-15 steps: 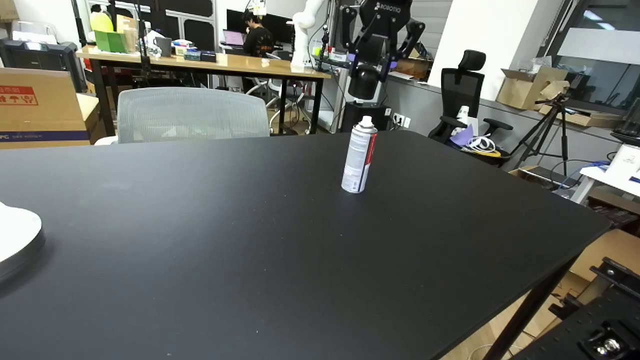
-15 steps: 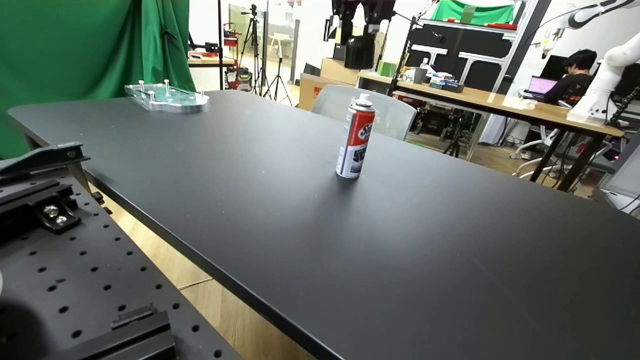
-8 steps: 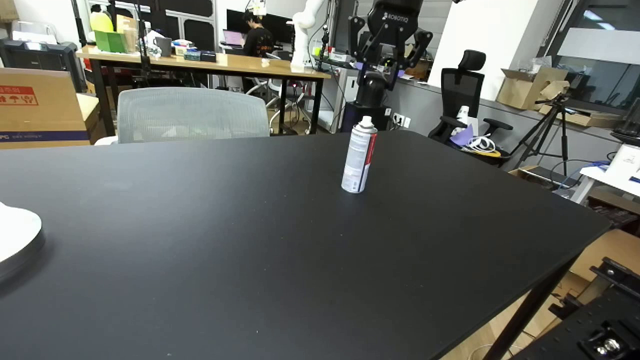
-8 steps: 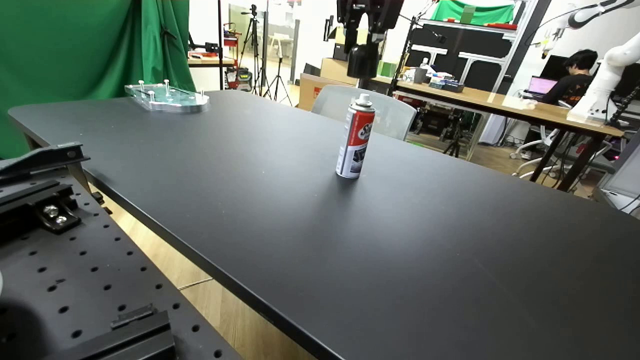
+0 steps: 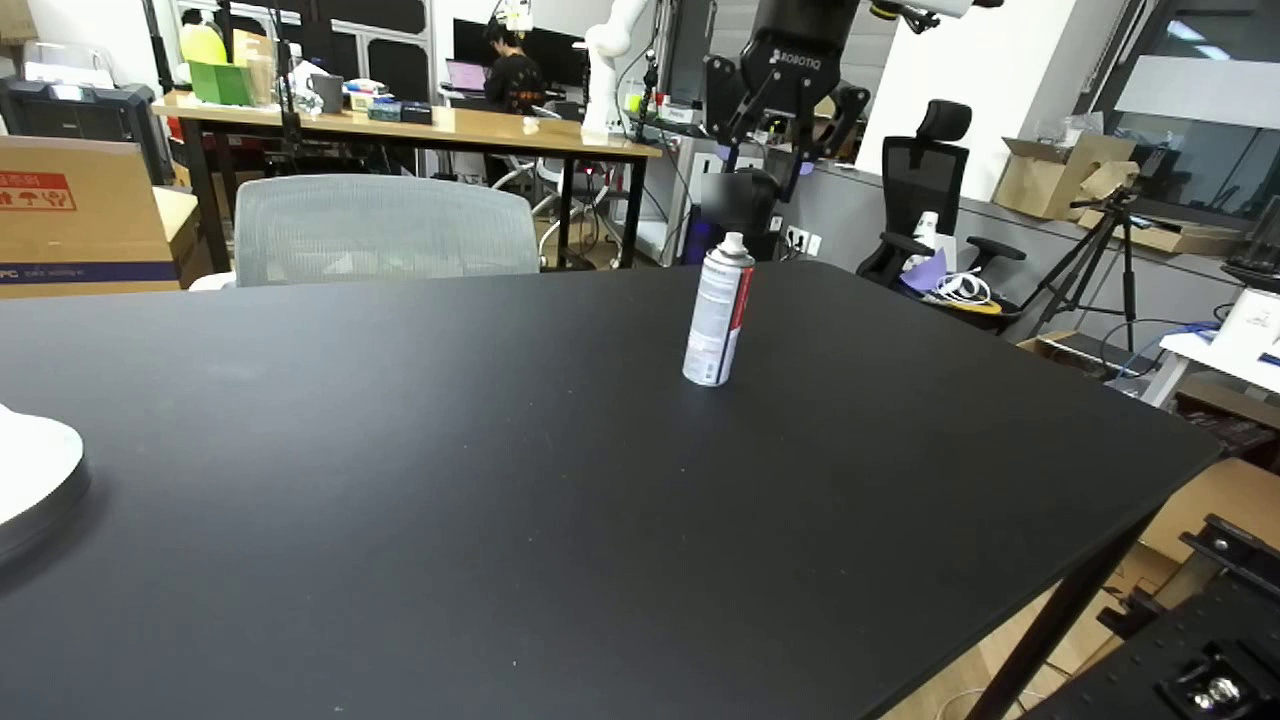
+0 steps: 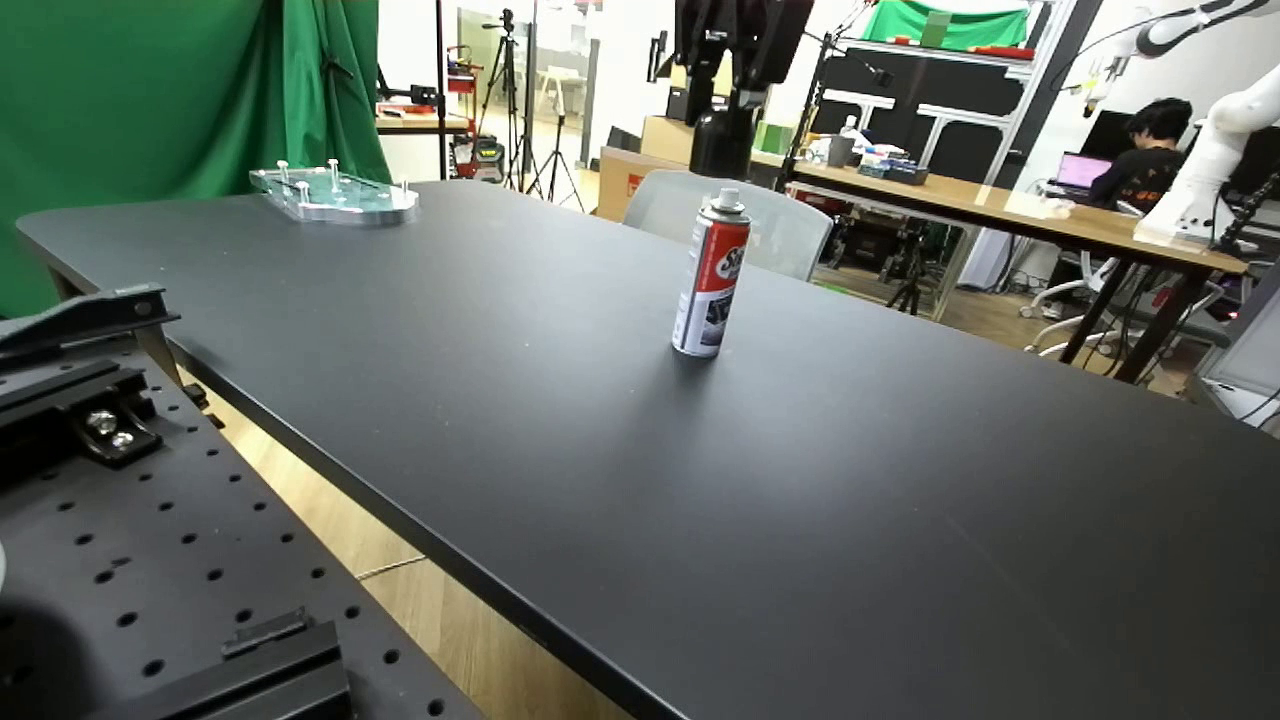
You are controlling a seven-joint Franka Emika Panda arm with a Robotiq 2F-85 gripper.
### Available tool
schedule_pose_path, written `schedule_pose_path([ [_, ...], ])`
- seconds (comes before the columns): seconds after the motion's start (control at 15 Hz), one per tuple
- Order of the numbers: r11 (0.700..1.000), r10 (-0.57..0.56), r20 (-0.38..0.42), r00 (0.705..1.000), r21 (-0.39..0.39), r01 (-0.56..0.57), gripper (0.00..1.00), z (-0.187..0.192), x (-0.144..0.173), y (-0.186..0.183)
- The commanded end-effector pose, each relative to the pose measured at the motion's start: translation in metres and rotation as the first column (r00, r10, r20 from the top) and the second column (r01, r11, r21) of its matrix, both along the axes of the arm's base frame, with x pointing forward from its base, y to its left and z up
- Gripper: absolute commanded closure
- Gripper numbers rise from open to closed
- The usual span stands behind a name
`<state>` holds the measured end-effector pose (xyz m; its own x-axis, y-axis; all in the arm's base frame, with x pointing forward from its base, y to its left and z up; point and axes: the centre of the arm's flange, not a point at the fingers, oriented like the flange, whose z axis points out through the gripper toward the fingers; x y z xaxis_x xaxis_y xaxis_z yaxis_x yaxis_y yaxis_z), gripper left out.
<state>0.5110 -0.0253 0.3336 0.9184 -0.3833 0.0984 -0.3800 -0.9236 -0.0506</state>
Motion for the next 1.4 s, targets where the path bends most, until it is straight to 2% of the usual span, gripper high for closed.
schedule_pose_path([
  [0.0, 1.0, -0.023, 0.007, 1.0, 0.014, 0.023, 0.69, -0.007, 0.005, -0.008],
  [0.87, 0.998, -0.056, 0.011, 0.998, 0.024, 0.055, 0.69, -0.025, 0.02, -0.015],
  [1.33, 0.995, -0.071, 0.005, 0.997, 0.066, 0.07, 0.69, -0.029, 0.026, -0.014],
])
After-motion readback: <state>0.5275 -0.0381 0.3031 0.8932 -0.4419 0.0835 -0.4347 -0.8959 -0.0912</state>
